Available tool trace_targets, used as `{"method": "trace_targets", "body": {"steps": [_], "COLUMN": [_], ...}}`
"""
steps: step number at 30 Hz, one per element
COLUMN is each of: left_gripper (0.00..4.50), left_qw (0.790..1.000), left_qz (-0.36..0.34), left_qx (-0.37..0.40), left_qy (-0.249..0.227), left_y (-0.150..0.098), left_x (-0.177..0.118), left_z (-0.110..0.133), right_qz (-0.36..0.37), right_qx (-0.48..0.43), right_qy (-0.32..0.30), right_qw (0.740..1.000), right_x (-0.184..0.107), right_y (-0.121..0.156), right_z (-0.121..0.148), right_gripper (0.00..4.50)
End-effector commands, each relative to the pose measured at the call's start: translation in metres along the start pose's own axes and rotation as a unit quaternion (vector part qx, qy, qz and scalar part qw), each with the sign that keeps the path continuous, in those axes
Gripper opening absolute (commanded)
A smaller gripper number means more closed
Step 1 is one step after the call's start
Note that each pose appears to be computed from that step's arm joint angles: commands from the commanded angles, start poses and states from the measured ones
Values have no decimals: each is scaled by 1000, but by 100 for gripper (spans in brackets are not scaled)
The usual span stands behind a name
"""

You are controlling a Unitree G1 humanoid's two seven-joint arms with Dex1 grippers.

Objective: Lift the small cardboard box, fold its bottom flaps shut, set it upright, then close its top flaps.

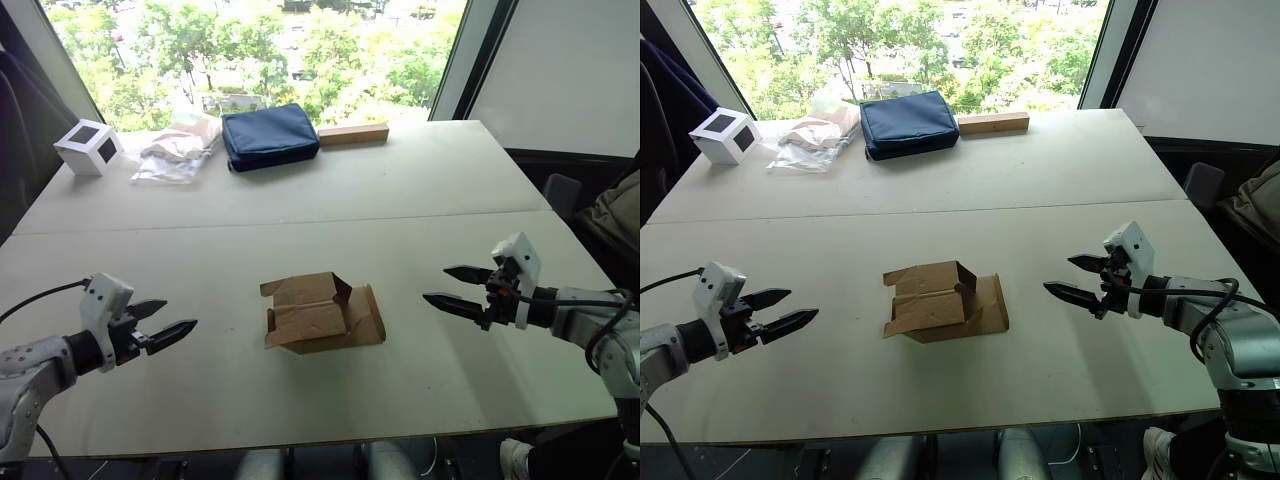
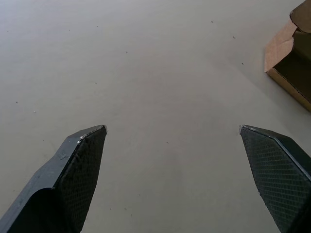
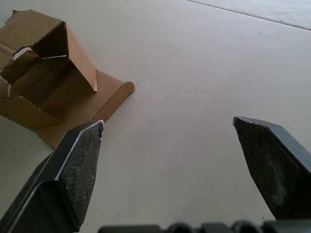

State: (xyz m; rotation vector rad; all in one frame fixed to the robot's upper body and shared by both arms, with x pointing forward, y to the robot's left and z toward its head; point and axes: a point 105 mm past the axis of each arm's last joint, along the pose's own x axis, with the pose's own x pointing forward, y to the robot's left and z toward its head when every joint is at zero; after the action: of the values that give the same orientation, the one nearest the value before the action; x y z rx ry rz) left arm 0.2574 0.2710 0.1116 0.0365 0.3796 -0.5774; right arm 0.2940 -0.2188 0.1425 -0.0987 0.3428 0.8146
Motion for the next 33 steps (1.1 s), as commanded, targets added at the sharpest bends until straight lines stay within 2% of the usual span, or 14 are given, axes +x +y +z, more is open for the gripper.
{"method": "trace_targets", "body": {"steps": [1,22,33], "left_gripper": [450,450,450], "left_qw": [1000,1000,998], "left_qz": [-3,8,43], "left_qx": [18,18,49], "left_qy": [-19,-18,-23], "left_y": [-2,3,11], "left_x": [-1,-2,1], "left_z": [11,13,18], "right_qz": [4,10,1], "right_qx": [-16,-18,-31], "right_qy": [-20,-26,-33], "right_qw": [1000,999,999], "right_x": [-3,-1,3], "right_y": [2,4,-3], "right_z": [11,10,15], "right_gripper": [447,447,447]}}
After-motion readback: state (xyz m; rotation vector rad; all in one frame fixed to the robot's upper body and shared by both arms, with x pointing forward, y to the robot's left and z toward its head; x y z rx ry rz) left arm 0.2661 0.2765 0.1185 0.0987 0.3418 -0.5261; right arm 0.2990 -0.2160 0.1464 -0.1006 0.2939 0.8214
